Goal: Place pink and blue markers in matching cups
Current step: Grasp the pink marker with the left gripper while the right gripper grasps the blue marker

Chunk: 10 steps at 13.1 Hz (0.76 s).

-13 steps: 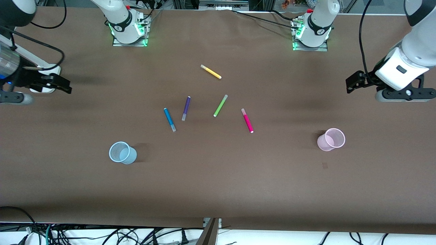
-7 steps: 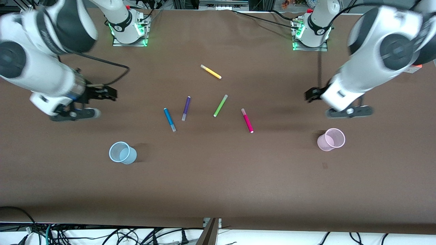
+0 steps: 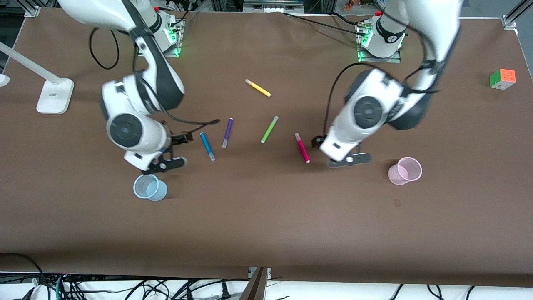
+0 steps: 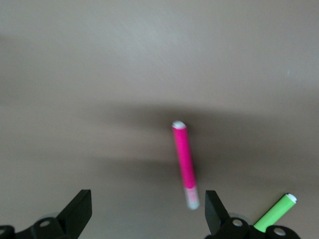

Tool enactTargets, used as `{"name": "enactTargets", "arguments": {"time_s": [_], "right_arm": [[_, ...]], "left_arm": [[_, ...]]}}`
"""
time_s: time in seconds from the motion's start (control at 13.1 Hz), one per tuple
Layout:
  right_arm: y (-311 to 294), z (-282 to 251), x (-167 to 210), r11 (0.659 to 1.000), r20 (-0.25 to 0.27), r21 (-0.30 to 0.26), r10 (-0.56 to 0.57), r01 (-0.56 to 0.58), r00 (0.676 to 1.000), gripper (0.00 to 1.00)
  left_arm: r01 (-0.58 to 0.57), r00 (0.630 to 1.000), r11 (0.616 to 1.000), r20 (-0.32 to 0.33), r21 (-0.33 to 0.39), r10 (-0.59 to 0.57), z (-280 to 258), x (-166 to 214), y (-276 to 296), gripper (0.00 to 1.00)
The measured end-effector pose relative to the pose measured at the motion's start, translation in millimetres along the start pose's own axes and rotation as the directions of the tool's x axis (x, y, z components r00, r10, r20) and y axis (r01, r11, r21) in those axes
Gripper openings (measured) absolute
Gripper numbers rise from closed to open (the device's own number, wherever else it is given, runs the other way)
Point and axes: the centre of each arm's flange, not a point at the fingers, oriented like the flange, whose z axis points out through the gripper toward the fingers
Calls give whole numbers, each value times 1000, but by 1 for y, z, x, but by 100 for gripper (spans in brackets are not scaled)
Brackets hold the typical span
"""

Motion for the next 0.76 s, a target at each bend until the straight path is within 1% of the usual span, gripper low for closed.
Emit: {"name": "enactTargets", "arguments": {"time_s": [0.08,0.23,0.46,0.53,0.61,0.69,0.76], "right_arm": [[-5,17,7,1000,-3,0,-7,7,1000,100],[-24,49,17,1000,-18,-1,-30,30,999,100],[-45,89,23,998,-18,-7,-57,57,998,100],[-48,98,24,998,-23,-7,-62,61,998,100],[-51,104,23,998,-29,-7,-67,66,997,100],[-54,109,21,997,-31,-8,-72,72,997,99],[-57,114,19,997,-36,-9,-77,77,996,95]], "left_arm": [[8,1000,1000,8,3,-8,24,-12,9,100],[7,1000,1000,25,13,-8,56,-23,17,100],[1,1000,1000,26,-9,0,82,-28,26,100],[0,1000,1000,29,-11,0,87,-29,27,96],[0,999,1000,33,-10,1,91,-30,27,95],[-2,999,1000,38,-7,2,95,-31,28,85],[-3,999,1000,42,-4,4,97,-33,28,73]]}}
